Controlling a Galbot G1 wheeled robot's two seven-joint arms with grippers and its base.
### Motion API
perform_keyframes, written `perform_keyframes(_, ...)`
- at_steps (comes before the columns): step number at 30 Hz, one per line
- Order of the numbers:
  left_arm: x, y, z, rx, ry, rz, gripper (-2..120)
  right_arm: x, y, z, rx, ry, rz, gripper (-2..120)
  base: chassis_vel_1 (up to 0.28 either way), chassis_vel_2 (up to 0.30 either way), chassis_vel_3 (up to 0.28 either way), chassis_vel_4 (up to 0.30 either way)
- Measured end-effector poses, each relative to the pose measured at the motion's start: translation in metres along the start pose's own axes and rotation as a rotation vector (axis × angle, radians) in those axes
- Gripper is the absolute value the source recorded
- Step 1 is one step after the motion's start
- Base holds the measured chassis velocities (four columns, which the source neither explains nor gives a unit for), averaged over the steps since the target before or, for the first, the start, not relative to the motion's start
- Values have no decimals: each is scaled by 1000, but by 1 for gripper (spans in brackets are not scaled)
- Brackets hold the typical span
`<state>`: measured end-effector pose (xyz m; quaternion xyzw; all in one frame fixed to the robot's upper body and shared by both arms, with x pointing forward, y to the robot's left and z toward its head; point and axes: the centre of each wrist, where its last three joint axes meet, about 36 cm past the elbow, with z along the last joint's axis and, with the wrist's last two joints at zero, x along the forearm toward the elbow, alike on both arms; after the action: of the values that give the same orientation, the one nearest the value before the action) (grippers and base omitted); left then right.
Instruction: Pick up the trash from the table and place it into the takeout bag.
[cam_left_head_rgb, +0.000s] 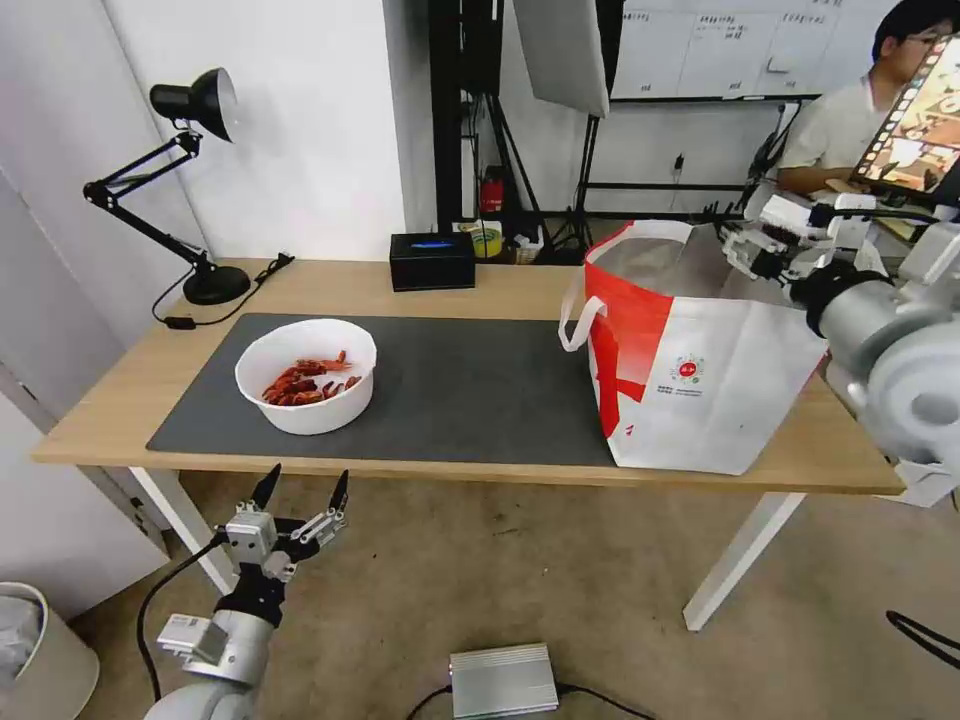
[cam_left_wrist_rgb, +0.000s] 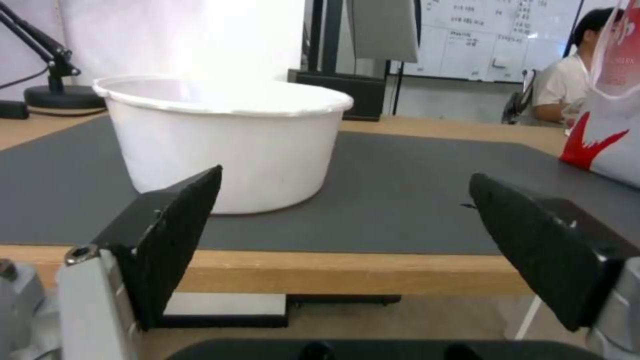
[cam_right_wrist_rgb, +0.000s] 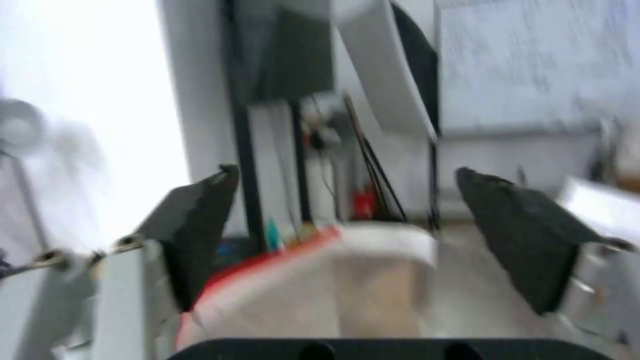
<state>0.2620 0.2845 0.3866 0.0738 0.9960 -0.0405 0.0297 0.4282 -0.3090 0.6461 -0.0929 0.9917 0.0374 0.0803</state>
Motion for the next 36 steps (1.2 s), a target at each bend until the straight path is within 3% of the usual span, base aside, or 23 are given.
perform_keyframes(3, 0, 1, -1, -3, -3, -2, 100, 6, 18, 22, 41, -97, -100, 97, 0, 0, 0, 0)
perform_keyframes(12, 0, 3, -4, -13, 0, 6, 100, 28, 51, 69, 83, -224, -174, 100, 0, 0, 0, 0)
perform_keyframes(19, -6, 5, -8, -6, -4, 5, 100, 62, 61, 118, 92, -265, -97, 100, 0, 0, 0, 0)
perform_keyframes(25, -15, 1, -14, 3, -16, 12, 100, 93, 67, 165, 179, -305, 8, 100, 0, 0, 0, 0)
perform_keyframes(36, -23, -2, -17, -6, -9, 20, 100, 137, 81, 221, 207, -258, 134, 100, 0, 0, 0, 0)
